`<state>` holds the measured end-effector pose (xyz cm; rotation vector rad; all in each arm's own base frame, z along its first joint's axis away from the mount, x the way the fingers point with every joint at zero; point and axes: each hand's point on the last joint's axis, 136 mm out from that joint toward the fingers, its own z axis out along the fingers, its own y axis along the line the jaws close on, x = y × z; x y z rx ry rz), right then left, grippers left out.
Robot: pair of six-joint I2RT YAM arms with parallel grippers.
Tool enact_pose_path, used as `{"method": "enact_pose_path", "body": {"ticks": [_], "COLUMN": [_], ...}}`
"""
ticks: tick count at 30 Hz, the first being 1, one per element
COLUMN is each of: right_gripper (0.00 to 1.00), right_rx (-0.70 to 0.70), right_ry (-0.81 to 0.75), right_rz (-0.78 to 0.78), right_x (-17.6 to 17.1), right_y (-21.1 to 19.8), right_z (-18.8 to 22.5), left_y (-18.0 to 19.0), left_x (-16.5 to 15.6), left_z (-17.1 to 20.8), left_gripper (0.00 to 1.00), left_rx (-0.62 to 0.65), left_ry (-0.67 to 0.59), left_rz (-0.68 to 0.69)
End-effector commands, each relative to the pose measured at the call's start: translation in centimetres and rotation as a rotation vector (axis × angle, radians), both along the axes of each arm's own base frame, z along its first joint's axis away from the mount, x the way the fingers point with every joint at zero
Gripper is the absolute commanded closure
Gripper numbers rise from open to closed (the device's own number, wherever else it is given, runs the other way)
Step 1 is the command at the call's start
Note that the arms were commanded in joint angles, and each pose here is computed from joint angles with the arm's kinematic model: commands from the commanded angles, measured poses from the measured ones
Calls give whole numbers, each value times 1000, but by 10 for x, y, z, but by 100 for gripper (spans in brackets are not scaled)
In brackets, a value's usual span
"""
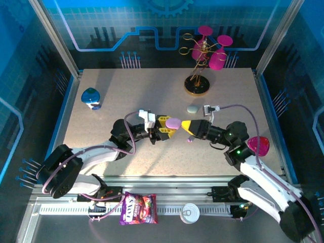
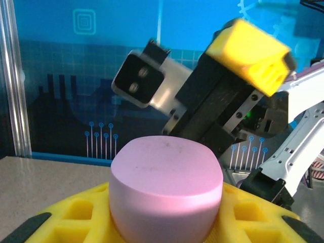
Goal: Insert the wireless bluetooth earbuds into the charging case
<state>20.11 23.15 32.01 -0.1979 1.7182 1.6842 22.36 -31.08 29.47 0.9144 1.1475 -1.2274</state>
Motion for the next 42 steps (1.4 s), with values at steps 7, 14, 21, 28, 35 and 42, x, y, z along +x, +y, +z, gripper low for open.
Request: {"method": "enact_pose_path", "body": {"ticks": [7, 14, 21, 28, 35, 42], "right_gripper": [0, 0, 3, 5, 5, 5], "right_rx": [-467, -675, -702, -662, -665, -661], "right_ry": [-507, -581, -544, -536, -512, -483], "right_rz": [-60, -35, -120, -176, -253, -271], "right_x": [-16, -12, 4, 7, 16, 19], "right_y": [-5, 8, 6, 1, -9, -12], "right_z": [-11, -24, -21, -9, -3, 0], "left_y": [0, 2, 2, 4, 5, 5], "left_x": [-20, -30, -37, -45, -48, -48], "left_z": [8, 9, 12, 4, 5, 4], "left_gripper": [71, 71, 72, 71, 71, 71], "left_rx": [30, 38, 40, 62, 60, 60], "left_ry": [64, 28, 5, -33, -43, -51], "left_rz": [-153, -184, -222, -254, -261, -259]}}
